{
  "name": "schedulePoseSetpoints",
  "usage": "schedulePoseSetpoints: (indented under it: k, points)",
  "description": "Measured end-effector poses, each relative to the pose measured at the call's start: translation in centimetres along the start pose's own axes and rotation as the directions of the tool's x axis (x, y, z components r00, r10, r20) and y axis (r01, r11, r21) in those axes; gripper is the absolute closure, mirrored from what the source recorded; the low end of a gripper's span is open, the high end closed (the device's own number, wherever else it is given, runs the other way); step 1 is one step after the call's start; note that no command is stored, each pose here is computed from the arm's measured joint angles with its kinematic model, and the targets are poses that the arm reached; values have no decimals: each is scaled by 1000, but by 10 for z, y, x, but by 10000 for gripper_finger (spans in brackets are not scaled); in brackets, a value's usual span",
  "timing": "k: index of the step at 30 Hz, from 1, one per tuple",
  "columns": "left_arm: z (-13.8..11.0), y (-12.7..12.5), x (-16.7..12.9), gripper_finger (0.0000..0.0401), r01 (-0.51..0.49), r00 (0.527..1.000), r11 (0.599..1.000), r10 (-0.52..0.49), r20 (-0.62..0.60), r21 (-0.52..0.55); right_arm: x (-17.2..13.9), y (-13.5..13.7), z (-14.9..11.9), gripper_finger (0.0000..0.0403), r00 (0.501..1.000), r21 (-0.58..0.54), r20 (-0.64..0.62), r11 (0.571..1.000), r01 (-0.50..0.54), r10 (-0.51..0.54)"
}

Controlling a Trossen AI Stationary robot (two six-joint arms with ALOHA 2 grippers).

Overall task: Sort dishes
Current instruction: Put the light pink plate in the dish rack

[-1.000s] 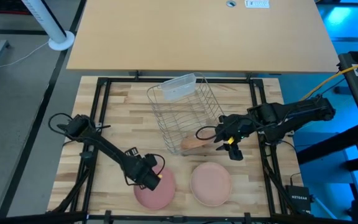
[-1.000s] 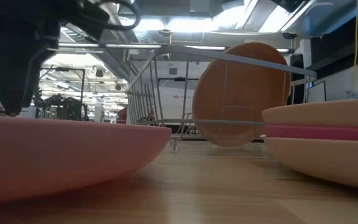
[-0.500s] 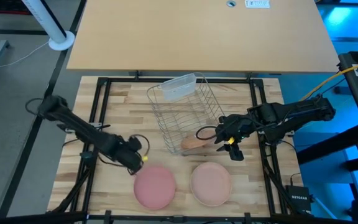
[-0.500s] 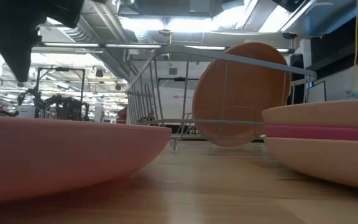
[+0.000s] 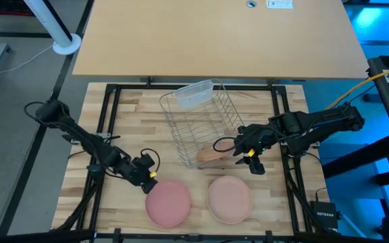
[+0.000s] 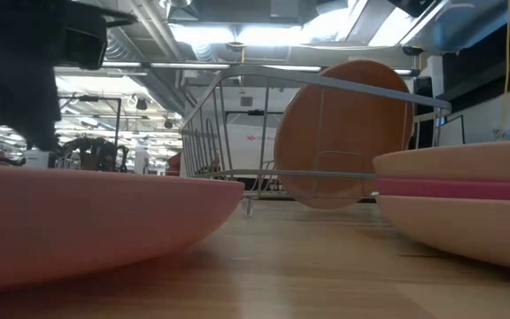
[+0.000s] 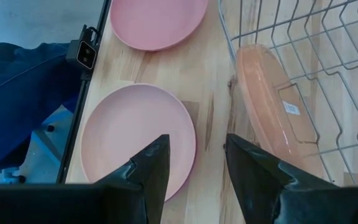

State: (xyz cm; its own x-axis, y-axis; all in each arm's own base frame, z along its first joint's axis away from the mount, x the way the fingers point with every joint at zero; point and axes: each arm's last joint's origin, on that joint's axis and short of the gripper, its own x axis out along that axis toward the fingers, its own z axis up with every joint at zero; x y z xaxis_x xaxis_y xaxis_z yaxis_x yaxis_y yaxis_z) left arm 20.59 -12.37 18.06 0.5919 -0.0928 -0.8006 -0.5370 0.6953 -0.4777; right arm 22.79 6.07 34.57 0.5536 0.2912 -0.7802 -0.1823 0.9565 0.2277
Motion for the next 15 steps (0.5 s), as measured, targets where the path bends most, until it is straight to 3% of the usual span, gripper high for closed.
schedulePoseSetpoints:
  k: [8,15]
  points:
    - [-8,4,22,229,-72,995,997,70,-67,-25,0,0,0,242,1000,0,0,1000,0,0]
    - [-11,-4,32,229,7,993,1000,-7,-115,-3,0,0,0,242,1000,0,0,1000,0,0]
